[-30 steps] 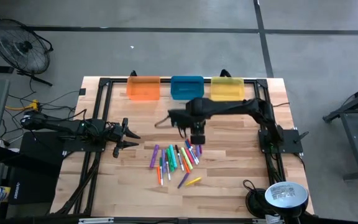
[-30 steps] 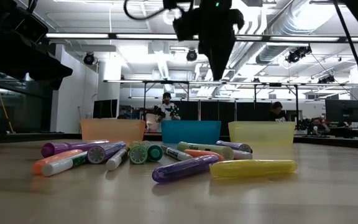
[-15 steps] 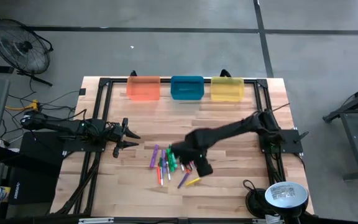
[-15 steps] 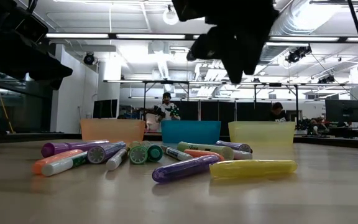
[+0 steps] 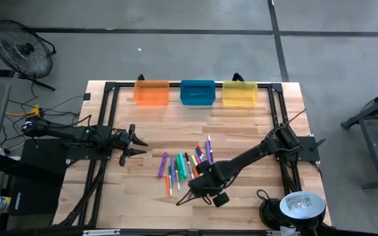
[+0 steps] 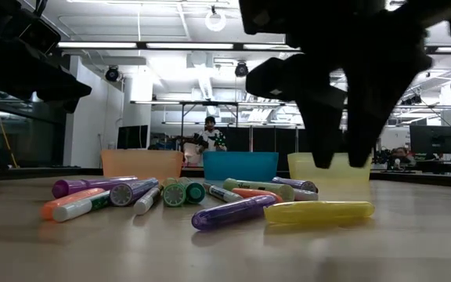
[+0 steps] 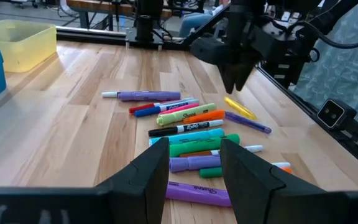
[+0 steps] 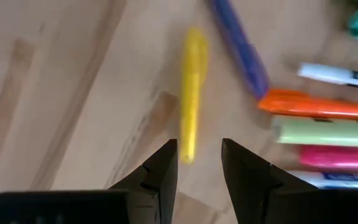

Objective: Pick & Place Markers
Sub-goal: Put the yellow pen into the blue bin

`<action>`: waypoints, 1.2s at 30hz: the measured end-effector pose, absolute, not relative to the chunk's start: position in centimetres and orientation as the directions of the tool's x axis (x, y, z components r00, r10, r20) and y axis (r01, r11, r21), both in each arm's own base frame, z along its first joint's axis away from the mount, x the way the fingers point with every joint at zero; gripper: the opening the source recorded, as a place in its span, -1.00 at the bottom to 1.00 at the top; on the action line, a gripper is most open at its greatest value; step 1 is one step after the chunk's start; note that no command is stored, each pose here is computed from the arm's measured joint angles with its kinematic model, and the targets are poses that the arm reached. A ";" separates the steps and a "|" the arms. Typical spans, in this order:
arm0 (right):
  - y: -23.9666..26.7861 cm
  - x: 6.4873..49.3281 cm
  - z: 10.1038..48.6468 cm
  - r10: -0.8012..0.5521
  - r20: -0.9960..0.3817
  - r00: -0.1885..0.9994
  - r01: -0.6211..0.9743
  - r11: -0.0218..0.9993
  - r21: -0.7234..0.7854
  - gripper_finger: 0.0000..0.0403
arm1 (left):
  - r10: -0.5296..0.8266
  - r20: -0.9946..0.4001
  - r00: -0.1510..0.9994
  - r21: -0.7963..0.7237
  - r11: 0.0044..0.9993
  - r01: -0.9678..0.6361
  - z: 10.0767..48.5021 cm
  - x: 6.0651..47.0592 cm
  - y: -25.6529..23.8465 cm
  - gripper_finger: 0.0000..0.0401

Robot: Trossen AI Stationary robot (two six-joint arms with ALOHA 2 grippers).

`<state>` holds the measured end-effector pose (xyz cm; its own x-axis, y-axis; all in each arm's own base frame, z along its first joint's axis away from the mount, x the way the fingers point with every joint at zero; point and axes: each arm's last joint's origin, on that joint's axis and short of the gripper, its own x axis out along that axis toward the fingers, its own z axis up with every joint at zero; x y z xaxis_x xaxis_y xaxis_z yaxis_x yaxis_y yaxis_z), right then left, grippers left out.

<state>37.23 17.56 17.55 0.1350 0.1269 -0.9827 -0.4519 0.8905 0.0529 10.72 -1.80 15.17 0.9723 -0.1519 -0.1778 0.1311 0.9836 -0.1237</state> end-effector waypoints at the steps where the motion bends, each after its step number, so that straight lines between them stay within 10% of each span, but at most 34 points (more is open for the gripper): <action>1: 17.8 37.1 17.4 0.127 -0.982 0.138 -0.457 0.888 0.051 -0.44 | -0.152 -0.177 0.972 -0.124 0.984 0.131 15.2 10.7 -1.8 -0.30; 36: 19.1 37.7 13.2 0.128 -0.972 0.199 -0.362 0.931 0.049 -0.45 | -0.152 -0.178 0.972 -0.124 0.984 0.131 15.2 10.7 -1.8 -0.30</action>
